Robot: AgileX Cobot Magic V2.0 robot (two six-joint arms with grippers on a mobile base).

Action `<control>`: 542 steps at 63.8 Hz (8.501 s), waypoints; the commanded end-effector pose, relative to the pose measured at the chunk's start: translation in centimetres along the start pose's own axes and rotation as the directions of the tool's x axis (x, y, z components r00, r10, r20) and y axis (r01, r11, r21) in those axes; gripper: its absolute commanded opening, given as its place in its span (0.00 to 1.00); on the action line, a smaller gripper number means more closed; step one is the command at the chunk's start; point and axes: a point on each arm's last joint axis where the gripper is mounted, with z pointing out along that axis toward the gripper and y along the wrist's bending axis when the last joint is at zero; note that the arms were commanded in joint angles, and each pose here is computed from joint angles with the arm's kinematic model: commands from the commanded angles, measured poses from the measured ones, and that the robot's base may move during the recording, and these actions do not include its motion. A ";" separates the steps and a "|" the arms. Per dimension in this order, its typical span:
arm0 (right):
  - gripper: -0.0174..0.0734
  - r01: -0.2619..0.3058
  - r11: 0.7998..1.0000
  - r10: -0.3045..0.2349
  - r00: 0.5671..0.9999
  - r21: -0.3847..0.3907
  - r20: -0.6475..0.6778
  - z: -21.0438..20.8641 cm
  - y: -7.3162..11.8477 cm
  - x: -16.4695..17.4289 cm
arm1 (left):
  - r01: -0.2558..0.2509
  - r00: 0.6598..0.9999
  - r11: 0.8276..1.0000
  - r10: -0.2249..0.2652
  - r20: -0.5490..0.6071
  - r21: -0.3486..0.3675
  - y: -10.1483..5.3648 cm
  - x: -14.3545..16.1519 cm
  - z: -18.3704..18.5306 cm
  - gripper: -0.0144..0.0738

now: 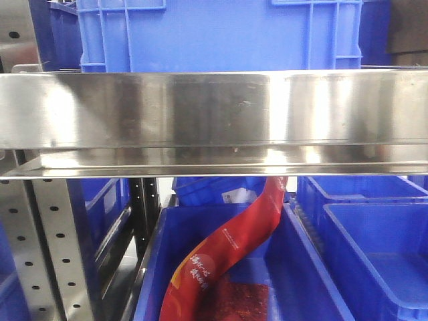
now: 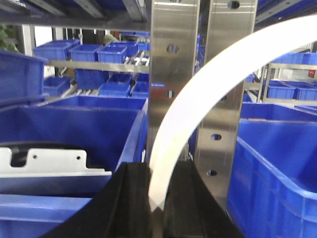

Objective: Grab PVC pipe and place in blue bin

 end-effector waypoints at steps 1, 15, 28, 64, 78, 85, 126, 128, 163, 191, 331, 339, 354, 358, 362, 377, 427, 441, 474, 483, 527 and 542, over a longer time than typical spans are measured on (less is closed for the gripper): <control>0.01 0.026 1.000 -0.026 0.999 -0.004 0.024 1.1 0.0 -0.6 | 0.013 1.000 0.999 -0.013 -0.014 0.039 -0.5 -0.6 0.9 0.04; 0.01 0.095 0.987 -0.092 0.995 -0.128 0.029 4.6 2.0 -3.1 | -0.036 0.999 0.968 0.040 -0.012 0.250 -4.1 -3.3 3.8 0.04; 0.01 0.089 0.948 -0.116 0.991 -0.307 -0.070 9.1 6.0 -3.2 | -0.026 0.999 0.909 0.042 -0.030 0.416 -9.0 -5.2 8.0 0.04; 0.01 0.043 0.896 -0.137 0.973 -0.443 -0.183 20.3 13.7 -2.4 | -0.014 0.999 0.892 0.034 -0.037 0.452 -17.2 -3.7 22.7 0.04; 0.01 -0.022 0.892 -0.099 0.965 -0.451 -0.244 21.6 14.5 -1.5 | -0.010 0.993 0.890 0.061 -0.097 0.455 -18.0 -1.2 24.2 0.04; 0.01 -0.022 0.892 -0.103 0.963 -0.452 -0.249 21.7 14.5 -1.4 | -0.007 0.990 0.888 0.072 -0.124 0.460 -18.1 -0.7 24.3 0.04; 0.44 -0.023 0.891 -0.107 0.960 -0.454 -0.259 21.7 14.5 -1.3 | 0.022 0.977 0.881 0.082 -0.198 0.473 -18.2 0.1 24.3 0.47; 0.44 -0.023 0.891 -0.107 0.961 -0.453 -0.257 21.7 14.5 -1.3 | 0.022 0.977 0.881 0.082 -0.198 0.473 -18.2 0.1 24.3 0.47; 0.29 -0.022 0.891 -0.105 0.962 -0.454 -0.253 21.9 14.6 -1.6 | 0.023 0.970 0.875 0.098 -0.224 0.483 -17.9 -0.6 23.4 0.28; 0.01 -0.021 0.885 -0.109 0.962 -0.466 -0.250 20.6 14.2 -2.8 | 0.047 0.960 0.866 0.099 -0.261 0.499 -17.5 -1.7 22.1 0.04; 0.01 0.000 0.951 -0.003 1.000 -0.310 -0.008 3.1 4.4 0.8 | 0.058 0.993 0.965 -0.083 0.087 0.257 -2.3 2.5 -4.2 0.04; 0.01 0.000 0.951 -0.003 1.000 -0.310 -0.010 3.1 4.5 0.8 | 0.058 0.993 0.965 -0.083 0.087 0.257 -2.3 2.5 -4.2 0.04; 0.01 0.037 0.969 -0.030 0.999 -0.246 0.036 2.0 3.3 2.5 | 0.058 0.993 0.965 -0.083 0.087 0.257 -2.3 2.5 -4.2 0.04; 0.01 0.034 0.979 -0.024 0.998 -0.202 0.049 1.4 2.5 3.7 | 0.058 0.993 0.965 -0.083 0.087 0.257 -2.3 2.5 -4.2 0.04; 0.01 0.036 0.989 -0.029 0.998 -0.145 0.050 0.7 1.6 5.1 | 0.058 0.993 0.965 -0.083 0.087 0.257 -2.3 2.5 -4.2 0.04; 0.01 0.032 0.998 -0.038 0.993 0.051 0.108 -2.3 -0.8 11.0 | 0.058 0.993 0.965 -0.083 0.087 0.257 -2.3 2.5 -4.2 0.04; 0.01 0.033 0.998 -0.037 0.994 0.047 0.101 -5.3 -0.9 18.6 | 0.058 0.993 0.965 -0.083 0.086 0.257 -2.3 2.5 -4.2 0.04; 0.01 0.033 0.998 -0.035 0.998 0.044 0.051 -5.3 -0.9 19.1 | 0.058 0.993 0.965 -0.083 0.086 0.257 -2.3 2.5 -4.2 0.04; 0.01 0.033 0.998 -0.035 0.998 0.045 0.055 -5.3 -0.9 19.0 | 0.058 0.993 0.965 -0.083 0.086 0.257 -2.3 2.5 -4.2 0.04; 0.01 0.033 0.998 -0.035 0.998 0.045 0.055 -5.3 -0.9 19.0 | 0.058 0.993 0.965 -0.083 0.086 0.257 -2.3 2.5 -4.2 0.04; 0.01 0.033 0.998 -0.035 0.998 0.045 0.055 -5.3 -0.9 19.0 | 0.017 0.997 0.968 -0.036 0.073 0.249 -2.3 3.4 -4.1 0.04; 0.01 0.033 0.998 -0.035 0.998 0.045 0.055 -5.3 -0.9 19.0 | 0.090 0.996 0.983 -0.090 -0.008 0.161 -1.3 8.4 -5.1 0.04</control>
